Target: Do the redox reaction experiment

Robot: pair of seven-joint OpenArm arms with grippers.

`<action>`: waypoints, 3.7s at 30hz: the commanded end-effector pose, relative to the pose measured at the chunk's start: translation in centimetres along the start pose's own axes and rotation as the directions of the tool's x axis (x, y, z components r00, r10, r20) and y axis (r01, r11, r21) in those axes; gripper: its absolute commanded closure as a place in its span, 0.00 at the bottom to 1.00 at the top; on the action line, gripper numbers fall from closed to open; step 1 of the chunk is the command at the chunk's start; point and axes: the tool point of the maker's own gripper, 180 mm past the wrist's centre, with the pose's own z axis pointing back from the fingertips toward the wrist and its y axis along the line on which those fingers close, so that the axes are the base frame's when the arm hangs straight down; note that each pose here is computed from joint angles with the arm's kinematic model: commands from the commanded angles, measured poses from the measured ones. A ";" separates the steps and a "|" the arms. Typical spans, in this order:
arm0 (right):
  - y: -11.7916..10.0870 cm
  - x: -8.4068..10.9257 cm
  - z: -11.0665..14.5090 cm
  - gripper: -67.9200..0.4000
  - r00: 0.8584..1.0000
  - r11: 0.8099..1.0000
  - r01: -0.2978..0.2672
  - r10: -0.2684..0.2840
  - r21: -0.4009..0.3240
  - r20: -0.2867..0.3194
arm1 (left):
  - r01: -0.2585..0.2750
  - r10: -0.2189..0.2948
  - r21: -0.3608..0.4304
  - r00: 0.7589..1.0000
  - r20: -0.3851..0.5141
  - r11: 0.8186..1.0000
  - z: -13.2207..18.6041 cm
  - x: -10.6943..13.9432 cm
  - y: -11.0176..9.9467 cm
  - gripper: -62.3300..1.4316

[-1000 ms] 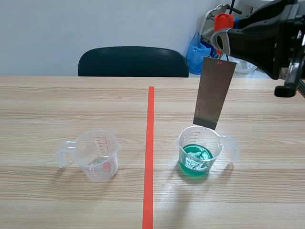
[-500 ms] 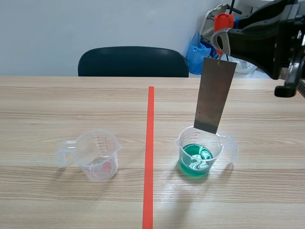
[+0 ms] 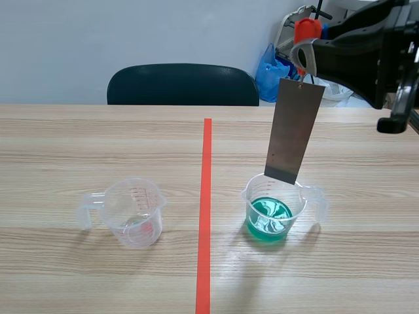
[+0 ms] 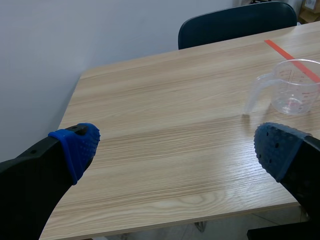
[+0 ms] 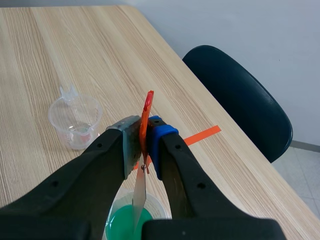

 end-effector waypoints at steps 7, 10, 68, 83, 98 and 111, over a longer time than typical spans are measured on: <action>0.0 1.2 0.2 0.99 0.999 1.000 -0.024 0.024 0.007 0.032 | -0.002 0.002 0.007 0.999 0.032 1.000 -0.1 0.7 0.2 0.00; 0.0 1.2 0.2 0.99 0.999 1.000 -0.024 0.024 0.007 0.032 | -0.002 0.002 0.007 0.999 0.032 1.000 -0.1 0.7 0.2 0.00; 0.0 1.2 0.2 0.99 0.999 1.000 -0.024 0.024 0.007 0.032 | -0.002 0.002 0.006 1.000 0.031 1.000 -0.1 0.7 0.1 0.00; 0.0 1.2 0.2 0.99 0.999 1.000 -0.024 0.024 0.007 0.035 | -0.034 0.045 -0.324 0.999 0.025 0.945 -8.0 -0.7 -2.8 0.93; 0.0 1.2 0.2 0.99 0.999 1.000 -0.024 0.024 0.007 0.035 | -0.011 0.065 -0.628 0.996 0.063 0.778 -22.4 -1.5 -13.8 0.93; 0.0 1.2 0.2 0.99 0.999 1.000 -0.024 0.024 0.007 0.035 | -0.039 0.170 -0.815 0.983 0.074 0.578 -27.6 1.9 -26.4 0.93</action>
